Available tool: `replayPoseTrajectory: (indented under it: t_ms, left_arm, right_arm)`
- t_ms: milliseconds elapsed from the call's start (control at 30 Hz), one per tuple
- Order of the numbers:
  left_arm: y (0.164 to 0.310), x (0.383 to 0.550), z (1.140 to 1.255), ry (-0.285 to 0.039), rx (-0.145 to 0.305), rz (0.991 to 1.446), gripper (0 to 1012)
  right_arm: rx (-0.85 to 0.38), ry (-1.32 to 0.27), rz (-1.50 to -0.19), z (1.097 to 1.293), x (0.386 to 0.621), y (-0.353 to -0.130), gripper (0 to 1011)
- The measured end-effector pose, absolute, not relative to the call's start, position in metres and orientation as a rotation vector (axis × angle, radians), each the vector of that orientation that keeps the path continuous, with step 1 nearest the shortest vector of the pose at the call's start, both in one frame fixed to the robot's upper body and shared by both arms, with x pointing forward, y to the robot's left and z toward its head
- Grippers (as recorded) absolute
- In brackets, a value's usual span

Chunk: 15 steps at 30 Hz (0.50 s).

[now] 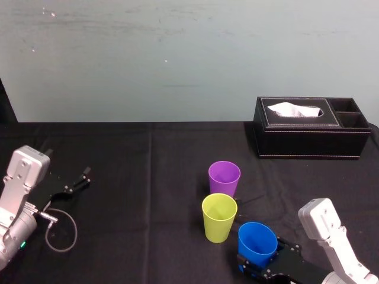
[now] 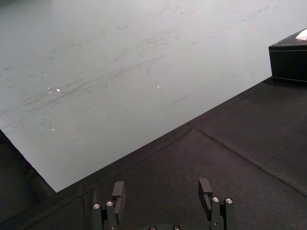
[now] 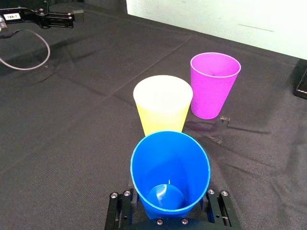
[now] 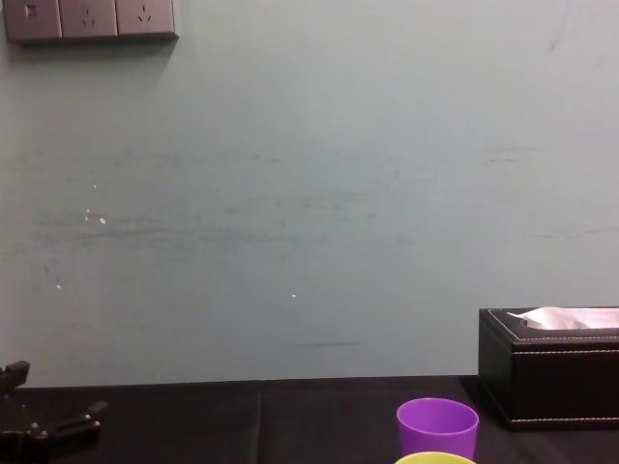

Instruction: Stack the three plastic cups sequentially using one hand.

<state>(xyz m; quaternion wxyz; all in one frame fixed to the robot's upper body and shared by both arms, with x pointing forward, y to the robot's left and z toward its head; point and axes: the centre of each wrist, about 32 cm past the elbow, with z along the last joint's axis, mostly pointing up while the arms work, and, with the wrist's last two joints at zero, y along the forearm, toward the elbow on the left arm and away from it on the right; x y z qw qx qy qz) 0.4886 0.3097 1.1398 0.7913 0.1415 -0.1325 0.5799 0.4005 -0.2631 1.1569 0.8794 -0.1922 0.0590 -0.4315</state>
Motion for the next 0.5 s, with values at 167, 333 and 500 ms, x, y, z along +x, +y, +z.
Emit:
replayPoseTrajectory:
  t_ms: [167, 333, 500]
  left_arm:
    - [0.310, 0.489, 1.140, -0.285, 0.304, 1.248, 1000]
    - [0.310, 0.489, 1.140, -0.285, 0.304, 1.248, 1000]
    - [0.310, 0.489, 1.140, -0.285, 0.304, 1.248, 1000]
  right_arm:
    - [-0.400, 0.123, -0.900, 1.157, 0.400, -0.263, 707]
    - [-0.393, 0.121, -0.899, 1.159, 0.401, -0.264, 707]
    - [-0.365, 0.104, -0.902, 1.172, 0.405, -0.265, 707]
